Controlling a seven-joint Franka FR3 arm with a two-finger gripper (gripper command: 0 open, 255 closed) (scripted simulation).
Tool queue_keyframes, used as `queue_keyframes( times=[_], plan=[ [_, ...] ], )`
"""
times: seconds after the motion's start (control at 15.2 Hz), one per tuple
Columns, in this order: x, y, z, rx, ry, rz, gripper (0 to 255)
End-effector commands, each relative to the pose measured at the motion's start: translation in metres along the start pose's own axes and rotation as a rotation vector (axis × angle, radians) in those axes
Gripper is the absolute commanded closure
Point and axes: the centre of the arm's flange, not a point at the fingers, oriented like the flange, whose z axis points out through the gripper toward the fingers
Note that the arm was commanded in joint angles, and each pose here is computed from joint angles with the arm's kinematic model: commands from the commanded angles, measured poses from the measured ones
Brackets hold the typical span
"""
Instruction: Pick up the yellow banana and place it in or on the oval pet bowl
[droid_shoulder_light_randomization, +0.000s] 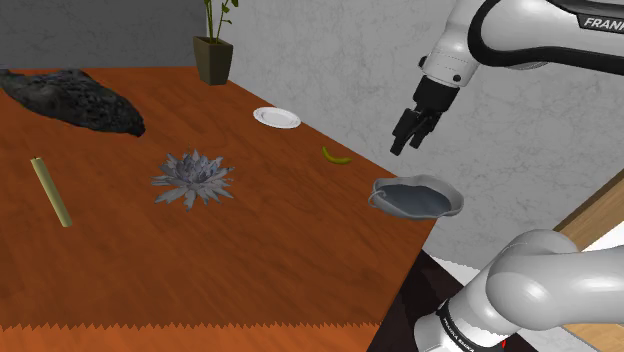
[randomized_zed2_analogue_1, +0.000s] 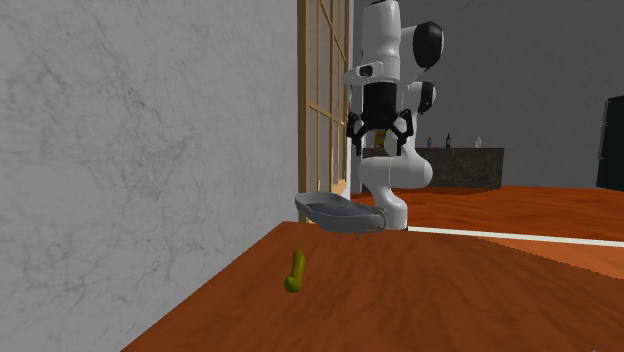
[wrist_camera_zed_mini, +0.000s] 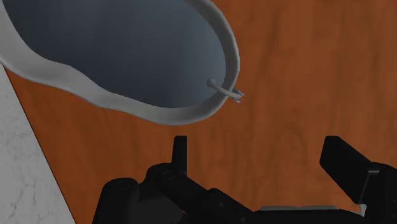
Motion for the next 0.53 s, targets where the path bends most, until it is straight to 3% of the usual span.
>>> queue_keyframes(
  times=[0.0,0.46],
  plan=[
    [0.000,0.000,0.000,0.000,0.000,0.000,0],
    [0.060,0.038,0.053,-0.006,0.031,-0.095,0]
  ],
)
